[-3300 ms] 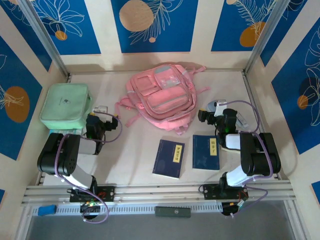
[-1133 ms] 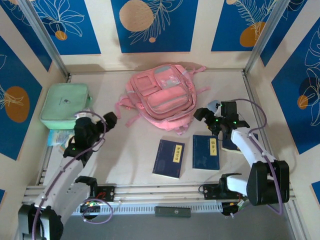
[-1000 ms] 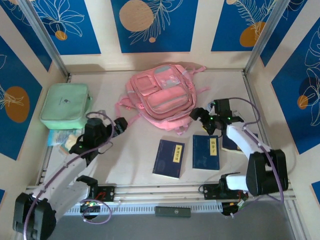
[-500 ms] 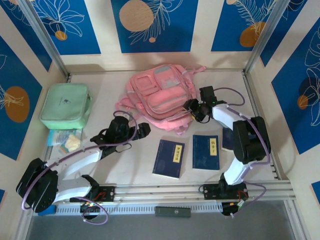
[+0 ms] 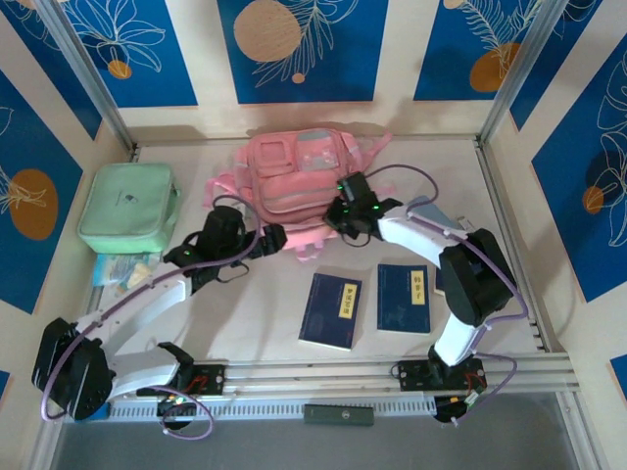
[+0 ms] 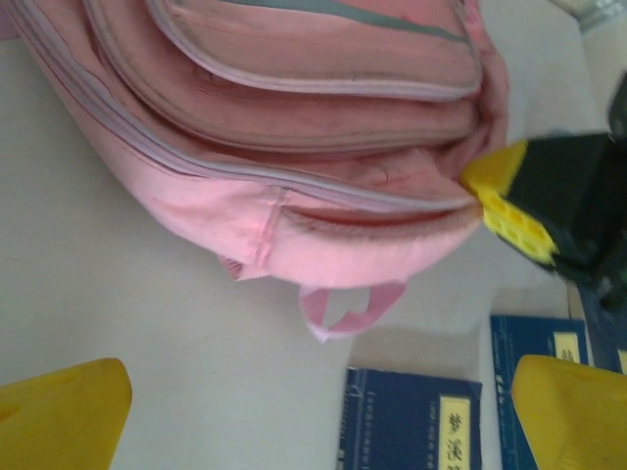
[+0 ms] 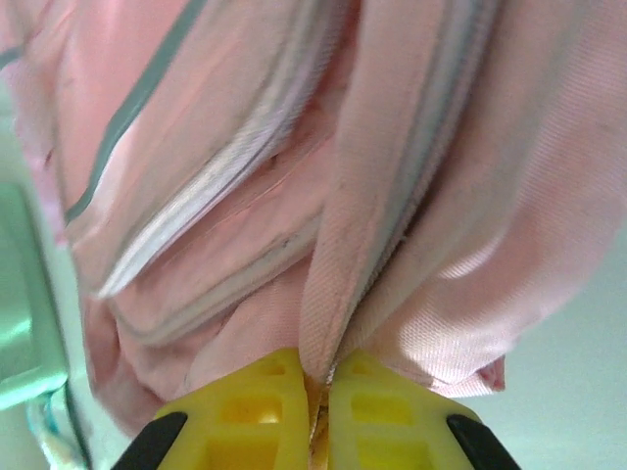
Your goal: Pack books, pencil case, and school supplies into a backpack
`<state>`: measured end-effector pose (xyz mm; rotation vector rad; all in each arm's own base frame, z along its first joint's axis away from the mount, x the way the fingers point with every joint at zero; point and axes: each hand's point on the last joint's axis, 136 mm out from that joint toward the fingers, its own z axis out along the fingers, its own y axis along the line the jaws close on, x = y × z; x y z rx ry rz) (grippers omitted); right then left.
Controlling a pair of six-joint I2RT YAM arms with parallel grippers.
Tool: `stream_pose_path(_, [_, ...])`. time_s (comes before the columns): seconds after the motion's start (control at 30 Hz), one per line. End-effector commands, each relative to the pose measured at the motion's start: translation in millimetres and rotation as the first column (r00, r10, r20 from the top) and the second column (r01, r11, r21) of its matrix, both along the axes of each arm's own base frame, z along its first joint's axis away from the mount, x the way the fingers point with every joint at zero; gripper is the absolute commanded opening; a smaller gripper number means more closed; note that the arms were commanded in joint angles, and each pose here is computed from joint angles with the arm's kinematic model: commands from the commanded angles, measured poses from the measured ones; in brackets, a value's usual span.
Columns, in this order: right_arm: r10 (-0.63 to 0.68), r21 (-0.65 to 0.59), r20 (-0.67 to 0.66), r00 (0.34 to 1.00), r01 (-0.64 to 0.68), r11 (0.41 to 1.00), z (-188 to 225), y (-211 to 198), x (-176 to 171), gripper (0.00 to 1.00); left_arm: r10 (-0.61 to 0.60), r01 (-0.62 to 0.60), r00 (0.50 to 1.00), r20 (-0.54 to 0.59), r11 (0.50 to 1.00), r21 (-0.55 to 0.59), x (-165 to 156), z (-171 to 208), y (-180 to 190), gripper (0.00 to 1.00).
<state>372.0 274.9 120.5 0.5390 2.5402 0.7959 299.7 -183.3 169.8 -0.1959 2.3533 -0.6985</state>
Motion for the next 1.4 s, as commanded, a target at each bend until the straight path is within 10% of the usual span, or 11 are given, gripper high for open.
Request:
stream_pose_path(0.0, [0.029,0.070,0.117,0.993,-0.037,0.997,42,60,-7,0.10,0.041,-0.039,0.997,-0.058,0.999,0.033,-10,-1,33,0.99])
stream_pose_path(0.17, [0.145,-0.014,0.167,0.975,-0.145,0.989,49,91,-33,0.47,0.104,-0.105,0.989,-0.105,0.994,-0.003,-11,-9,57,1.00])
stream_pose_path(0.47, [0.178,-0.114,0.203,0.963,-0.157,0.981,60,-8,-24,0.99,0.049,-0.065,0.991,-0.128,0.990,-0.127,-6,-21,27,0.99])
stream_pose_path(0.83, [0.241,0.018,0.097,0.966,-0.244,0.970,9,-62,68,1.00,-0.050,0.031,0.991,-0.122,0.988,-0.154,3,-42,-47,0.99])
stream_pose_path(1.37, [0.240,-0.046,0.005,0.971,-0.239,0.970,-48,-50,139,0.80,-0.044,0.034,0.992,-0.119,0.996,-0.086,18,-58,-54,0.99])
